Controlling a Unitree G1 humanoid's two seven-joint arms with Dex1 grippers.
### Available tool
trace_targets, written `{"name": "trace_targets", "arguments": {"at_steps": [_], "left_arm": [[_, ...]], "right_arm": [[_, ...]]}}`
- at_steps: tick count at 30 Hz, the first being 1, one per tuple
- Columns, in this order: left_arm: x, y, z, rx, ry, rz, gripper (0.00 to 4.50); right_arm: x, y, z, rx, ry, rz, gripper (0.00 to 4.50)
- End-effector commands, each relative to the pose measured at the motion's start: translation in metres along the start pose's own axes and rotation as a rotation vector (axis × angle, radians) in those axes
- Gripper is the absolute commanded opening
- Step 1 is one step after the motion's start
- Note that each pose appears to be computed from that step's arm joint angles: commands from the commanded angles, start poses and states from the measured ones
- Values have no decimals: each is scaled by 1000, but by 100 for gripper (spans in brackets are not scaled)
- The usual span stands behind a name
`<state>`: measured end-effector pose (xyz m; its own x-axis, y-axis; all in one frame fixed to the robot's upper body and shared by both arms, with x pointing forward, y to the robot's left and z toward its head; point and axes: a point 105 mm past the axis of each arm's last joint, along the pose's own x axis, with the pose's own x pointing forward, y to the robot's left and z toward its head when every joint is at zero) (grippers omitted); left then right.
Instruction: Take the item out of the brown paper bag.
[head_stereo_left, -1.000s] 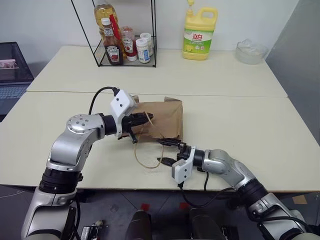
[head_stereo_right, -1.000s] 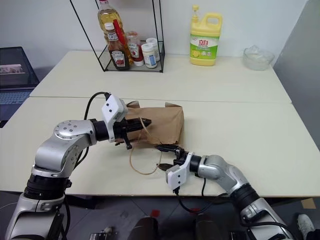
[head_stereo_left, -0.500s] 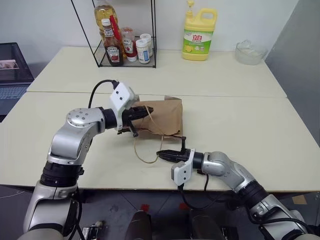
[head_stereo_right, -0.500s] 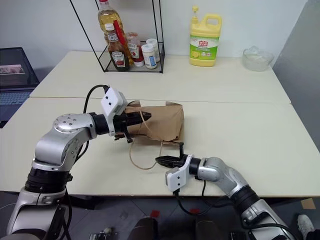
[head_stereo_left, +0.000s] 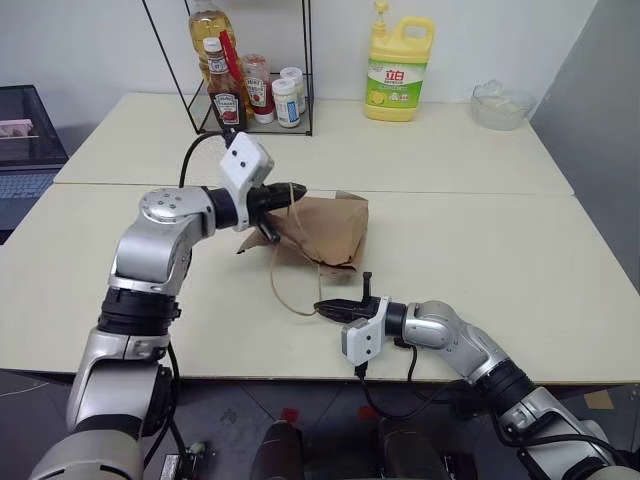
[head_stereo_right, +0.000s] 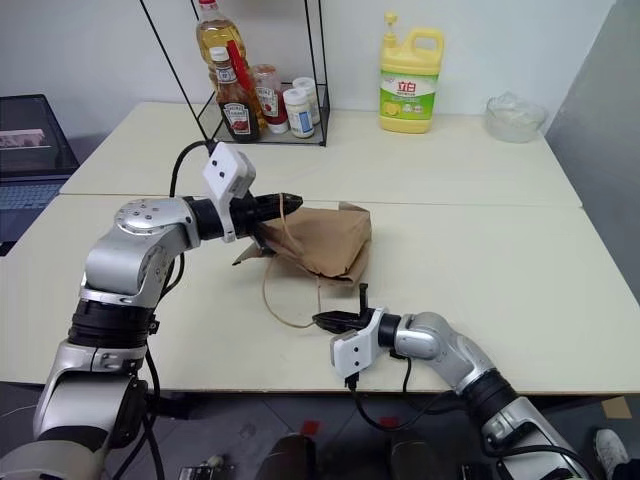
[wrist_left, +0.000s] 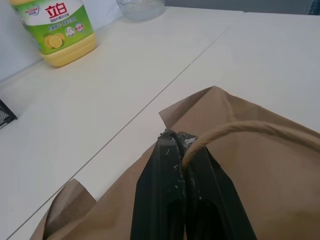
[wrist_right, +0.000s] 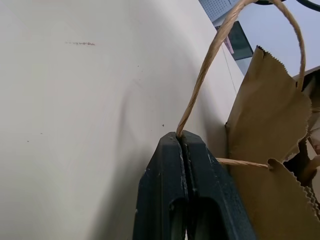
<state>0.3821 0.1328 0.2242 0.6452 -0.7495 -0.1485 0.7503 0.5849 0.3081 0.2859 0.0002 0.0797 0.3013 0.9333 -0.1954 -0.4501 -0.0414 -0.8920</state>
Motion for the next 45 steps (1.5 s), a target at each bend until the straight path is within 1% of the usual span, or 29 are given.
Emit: {"name": "trace_targets", "arguments": {"at_steps": [1,10,15,18,25,35,45], "left_arm": [[0,7,33,76,-87,32,0],[9,16,47,68,-115,62,0],[10,20,49,86,-109,73,0],[10,28,49,83,-97,112,0],[10,37,51,61,-97,155,0],[7,51,62,57,-110,216,0],[8,55,65,49,-113,240,0]], "right_arm": [[-2,16,-3,8,19,79,2],[-9,27,-14,12,76,147,2],[-20,34,-18,15,96,190,2],[-25,40,-17,18,99,217,2],[-31,47,-19,23,111,253,2],[-53,63,-33,22,167,349,2],[-59,68,-35,3,174,377,2]]}}
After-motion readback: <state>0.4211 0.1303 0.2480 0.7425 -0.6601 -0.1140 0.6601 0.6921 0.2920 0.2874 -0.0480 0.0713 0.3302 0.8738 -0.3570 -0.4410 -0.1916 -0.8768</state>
